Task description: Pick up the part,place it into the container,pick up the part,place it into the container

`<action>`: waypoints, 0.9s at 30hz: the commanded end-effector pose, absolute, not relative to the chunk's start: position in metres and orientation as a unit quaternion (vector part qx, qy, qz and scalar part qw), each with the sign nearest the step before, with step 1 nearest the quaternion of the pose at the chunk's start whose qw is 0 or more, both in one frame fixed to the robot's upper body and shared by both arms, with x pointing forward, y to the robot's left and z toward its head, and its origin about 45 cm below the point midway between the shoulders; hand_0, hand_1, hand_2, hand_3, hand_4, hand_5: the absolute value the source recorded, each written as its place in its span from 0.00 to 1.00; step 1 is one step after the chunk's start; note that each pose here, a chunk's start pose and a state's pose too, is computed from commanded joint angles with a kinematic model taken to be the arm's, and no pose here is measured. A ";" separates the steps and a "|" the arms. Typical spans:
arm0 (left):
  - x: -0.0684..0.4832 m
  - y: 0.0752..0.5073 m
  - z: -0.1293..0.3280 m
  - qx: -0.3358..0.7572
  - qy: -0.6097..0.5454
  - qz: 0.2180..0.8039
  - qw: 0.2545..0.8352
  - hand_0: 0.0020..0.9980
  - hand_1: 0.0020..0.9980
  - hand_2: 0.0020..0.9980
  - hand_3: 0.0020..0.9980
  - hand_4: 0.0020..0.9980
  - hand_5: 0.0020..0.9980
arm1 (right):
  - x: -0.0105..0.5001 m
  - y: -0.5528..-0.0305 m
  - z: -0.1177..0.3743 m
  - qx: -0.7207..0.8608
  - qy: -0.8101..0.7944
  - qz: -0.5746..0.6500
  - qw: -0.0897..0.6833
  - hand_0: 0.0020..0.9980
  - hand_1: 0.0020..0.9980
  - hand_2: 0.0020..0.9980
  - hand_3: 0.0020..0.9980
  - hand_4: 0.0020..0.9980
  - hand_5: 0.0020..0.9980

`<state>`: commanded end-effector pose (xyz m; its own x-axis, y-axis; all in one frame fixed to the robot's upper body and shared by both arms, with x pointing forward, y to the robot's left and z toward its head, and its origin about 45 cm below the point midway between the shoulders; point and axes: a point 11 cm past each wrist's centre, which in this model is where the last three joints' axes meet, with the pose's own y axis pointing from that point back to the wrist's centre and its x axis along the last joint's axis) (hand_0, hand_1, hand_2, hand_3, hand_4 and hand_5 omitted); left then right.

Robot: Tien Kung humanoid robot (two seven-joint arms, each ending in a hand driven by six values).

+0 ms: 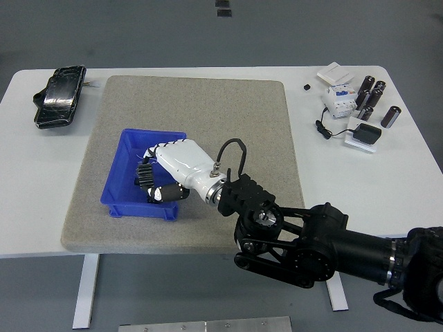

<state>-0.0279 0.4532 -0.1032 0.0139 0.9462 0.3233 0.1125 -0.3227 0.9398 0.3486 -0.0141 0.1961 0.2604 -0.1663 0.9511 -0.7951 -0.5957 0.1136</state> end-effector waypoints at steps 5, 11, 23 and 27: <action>-0.028 0.454 -0.103 0.602 0.439 0.547 0.381 0.67 0.60 0.59 0.59 0.69 0.56 | 0.351 -0.017 0.196 0.728 -0.334 0.513 0.308 0.82 0.87 0.92 0.87 0.78 0.51; -0.028 0.453 -0.103 0.602 0.439 0.547 0.381 0.67 0.60 0.59 0.59 0.69 0.56 | 0.352 -0.018 0.196 0.729 -0.339 0.510 0.307 0.83 0.88 0.92 0.87 0.79 0.49; -0.035 0.452 -0.104 0.603 0.443 0.546 0.378 0.67 0.60 0.59 0.59 0.68 0.56 | 0.366 -0.050 0.246 0.742 -0.441 0.456 0.216 0.82 0.85 0.89 0.85 0.77 0.47; -0.038 0.454 -0.103 0.613 0.441 0.536 0.377 0.67 0.60 0.59 0.59 0.68 0.56 | 0.375 -0.078 0.250 0.747 -0.492 0.408 0.182 0.81 0.81 0.84 0.82 0.78 0.49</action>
